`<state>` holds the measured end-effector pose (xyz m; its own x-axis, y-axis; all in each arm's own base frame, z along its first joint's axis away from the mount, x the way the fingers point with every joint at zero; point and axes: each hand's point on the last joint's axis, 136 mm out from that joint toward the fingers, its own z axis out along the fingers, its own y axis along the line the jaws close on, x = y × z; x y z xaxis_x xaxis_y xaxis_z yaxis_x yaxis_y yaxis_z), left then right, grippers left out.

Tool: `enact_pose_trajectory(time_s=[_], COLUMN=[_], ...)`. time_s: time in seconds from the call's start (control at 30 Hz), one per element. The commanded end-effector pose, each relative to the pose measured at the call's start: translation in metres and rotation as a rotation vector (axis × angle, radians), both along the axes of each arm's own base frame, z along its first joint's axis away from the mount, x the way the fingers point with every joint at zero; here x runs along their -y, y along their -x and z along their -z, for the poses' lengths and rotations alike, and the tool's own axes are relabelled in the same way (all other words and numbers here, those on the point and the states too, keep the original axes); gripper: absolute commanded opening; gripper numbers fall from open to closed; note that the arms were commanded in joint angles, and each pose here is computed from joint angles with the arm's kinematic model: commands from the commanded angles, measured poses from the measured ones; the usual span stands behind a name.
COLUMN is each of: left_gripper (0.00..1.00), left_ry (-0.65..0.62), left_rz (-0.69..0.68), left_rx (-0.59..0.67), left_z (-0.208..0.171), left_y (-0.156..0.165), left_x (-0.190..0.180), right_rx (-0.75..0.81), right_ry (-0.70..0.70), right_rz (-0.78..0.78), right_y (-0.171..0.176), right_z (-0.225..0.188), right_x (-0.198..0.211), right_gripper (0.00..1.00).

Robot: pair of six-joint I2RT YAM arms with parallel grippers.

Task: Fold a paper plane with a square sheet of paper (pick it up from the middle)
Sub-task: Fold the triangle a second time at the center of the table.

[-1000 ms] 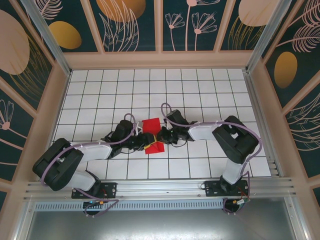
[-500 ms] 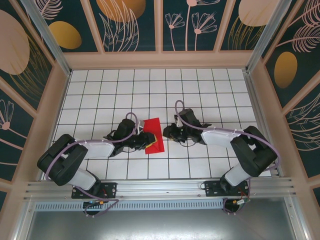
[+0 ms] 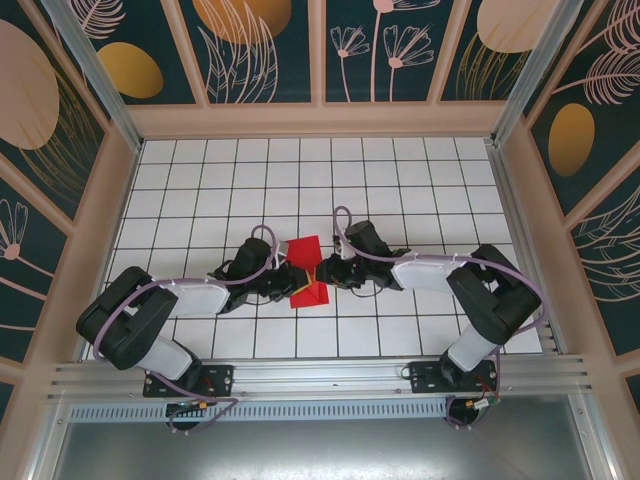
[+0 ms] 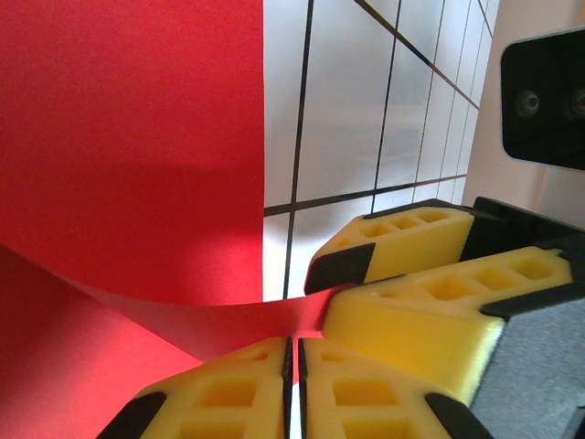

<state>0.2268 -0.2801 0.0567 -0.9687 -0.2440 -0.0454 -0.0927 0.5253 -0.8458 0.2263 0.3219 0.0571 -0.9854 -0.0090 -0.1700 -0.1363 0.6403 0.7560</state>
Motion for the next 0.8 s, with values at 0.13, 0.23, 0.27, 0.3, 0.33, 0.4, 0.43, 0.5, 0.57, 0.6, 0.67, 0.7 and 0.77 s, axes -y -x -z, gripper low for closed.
enact_pose_trajectory(time_s=[0.13, 0.23, 0.27, 0.3, 0.33, 0.4, 0.43, 0.5, 0.57, 0.6, 0.67, 0.7, 0.77], left_gripper=[0.14, 0.15, 0.16, 0.16, 0.17, 0.17, 0.17, 0.18, 0.18, 0.18, 0.18, 0.19, 0.19], left_ry=[-0.006, -0.01, -0.018, -0.029, -0.04, -0.05, -0.057, -0.064, -0.071, -0.073, -0.077, -0.077, -0.076], left_rz=[0.007, 0.017, 0.019, 0.022, 0.026, 0.031, 0.032, 0.039, 0.044, 0.047, 0.05, 0.052, 0.057], left_rx=[0.019, 0.047, 0.059, 0.073, 0.087, 0.112, 0.122, 0.135, 0.136, 0.131, 0.13, 0.129, 0.132], left_z=[-0.001, -0.007, -0.009, -0.011, -0.013, -0.018, -0.019, -0.02, -0.018, -0.017, -0.015, -0.014, -0.015], left_y=[-0.003, -0.006, -0.008, -0.009, -0.011, -0.013, -0.015, -0.016, -0.017, -0.017, -0.018, -0.019, -0.02], left_x=[0.002, 0.004, 0.003, 0.003, 0.003, 0.003, 0.003, 0.003, 0.004, 0.004, 0.005, 0.006, 0.008], right_rx=[0.049, 0.063, 0.07, 0.078, 0.089, 0.101, 0.105, 0.112, 0.116, 0.117, 0.121, 0.124, 0.127], right_ry=[-0.033, 0.016, 0.04, 0.06, 0.074, 0.098, 0.108, 0.126, 0.142, 0.147, 0.152, 0.155, 0.164], right_rz=[-0.025, -0.009, -0.003, -0.004, -0.008, -0.024, -0.034, -0.047, -0.05, -0.052, -0.056, -0.058, -0.06], right_y=[-0.01, -0.017, -0.02, -0.023, -0.024, -0.026, -0.027, -0.03, -0.033, -0.034, -0.036, -0.037, -0.038], right_z=[-0.011, -0.004, -0.001, 0.002, 0.005, 0.008, 0.01, 0.013, 0.016, 0.017, 0.018, 0.019, 0.021], right_x=[-0.013, -0.007, -0.004, 0.0, 0.002, 0.004, 0.004, 0.004, 0.006, 0.006, 0.006, 0.006, 0.006], right_gripper=[0.1, 0.04, 0.04, 0.03, 0.03, 0.03, 0.03, 0.03, 0.03, 0.03, 0.03, 0.03, 0.03])
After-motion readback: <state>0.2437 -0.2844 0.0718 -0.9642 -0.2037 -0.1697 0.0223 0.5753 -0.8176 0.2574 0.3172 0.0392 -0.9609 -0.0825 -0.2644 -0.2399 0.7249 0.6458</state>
